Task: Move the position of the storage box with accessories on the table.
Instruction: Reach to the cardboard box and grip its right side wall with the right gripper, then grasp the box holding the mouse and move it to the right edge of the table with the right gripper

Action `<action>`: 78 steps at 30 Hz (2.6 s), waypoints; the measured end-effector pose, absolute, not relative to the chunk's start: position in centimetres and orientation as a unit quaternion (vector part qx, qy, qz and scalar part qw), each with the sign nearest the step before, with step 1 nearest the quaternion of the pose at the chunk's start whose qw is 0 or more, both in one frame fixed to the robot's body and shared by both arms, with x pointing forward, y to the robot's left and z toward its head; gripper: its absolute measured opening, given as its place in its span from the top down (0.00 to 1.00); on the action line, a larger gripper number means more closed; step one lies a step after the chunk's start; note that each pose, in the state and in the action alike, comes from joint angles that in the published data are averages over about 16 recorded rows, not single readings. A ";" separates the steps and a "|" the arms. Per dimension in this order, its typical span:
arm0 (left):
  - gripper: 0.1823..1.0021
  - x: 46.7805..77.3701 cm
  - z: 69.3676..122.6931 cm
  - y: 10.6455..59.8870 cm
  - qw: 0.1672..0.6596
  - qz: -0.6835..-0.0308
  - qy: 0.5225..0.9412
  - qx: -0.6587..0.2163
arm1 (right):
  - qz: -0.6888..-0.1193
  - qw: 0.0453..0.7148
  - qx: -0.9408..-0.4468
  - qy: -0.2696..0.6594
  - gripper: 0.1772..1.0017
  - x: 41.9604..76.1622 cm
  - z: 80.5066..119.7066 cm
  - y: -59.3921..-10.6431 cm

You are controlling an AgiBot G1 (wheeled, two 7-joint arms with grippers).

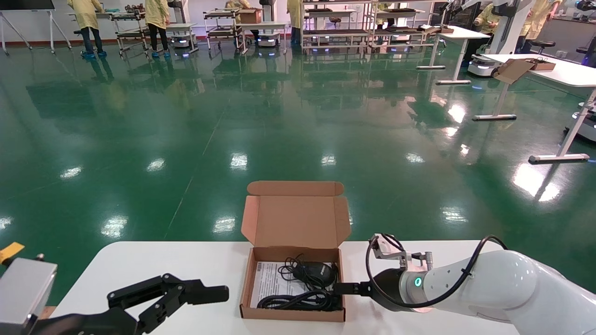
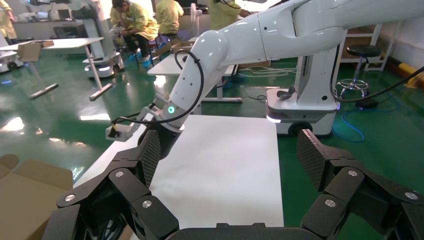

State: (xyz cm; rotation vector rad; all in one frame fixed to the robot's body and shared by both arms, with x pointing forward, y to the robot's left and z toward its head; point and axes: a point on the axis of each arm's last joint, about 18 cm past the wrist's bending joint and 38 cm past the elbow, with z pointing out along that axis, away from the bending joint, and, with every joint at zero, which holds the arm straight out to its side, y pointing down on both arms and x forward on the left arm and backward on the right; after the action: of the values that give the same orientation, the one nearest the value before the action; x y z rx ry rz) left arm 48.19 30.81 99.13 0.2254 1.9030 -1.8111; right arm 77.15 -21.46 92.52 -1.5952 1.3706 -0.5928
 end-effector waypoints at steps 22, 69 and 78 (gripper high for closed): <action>0.00 48.2 99.1 30.8 0.250 -0.665 0.699 0.083 | -0.245 0.457 -0.646 0.560 0.25 77.2 92.5 -21.9; 0.00 48.2 99.1 30.8 0.250 -0.665 0.699 0.083 | -0.193 0.436 -0.690 0.545 0.97 72.3 101.5 -27.1; 0.00 48.2 99.1 30.8 0.250 -0.665 0.699 0.083 | -0.221 0.461 -0.672 0.536 0.97 70.1 107.3 -31.1</action>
State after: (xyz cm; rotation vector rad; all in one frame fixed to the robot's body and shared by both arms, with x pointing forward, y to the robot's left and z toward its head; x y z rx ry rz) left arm 48.19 30.81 99.13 0.2254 1.9030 -1.8111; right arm 70.05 -31.10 107.30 -1.6536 1.3195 -0.5445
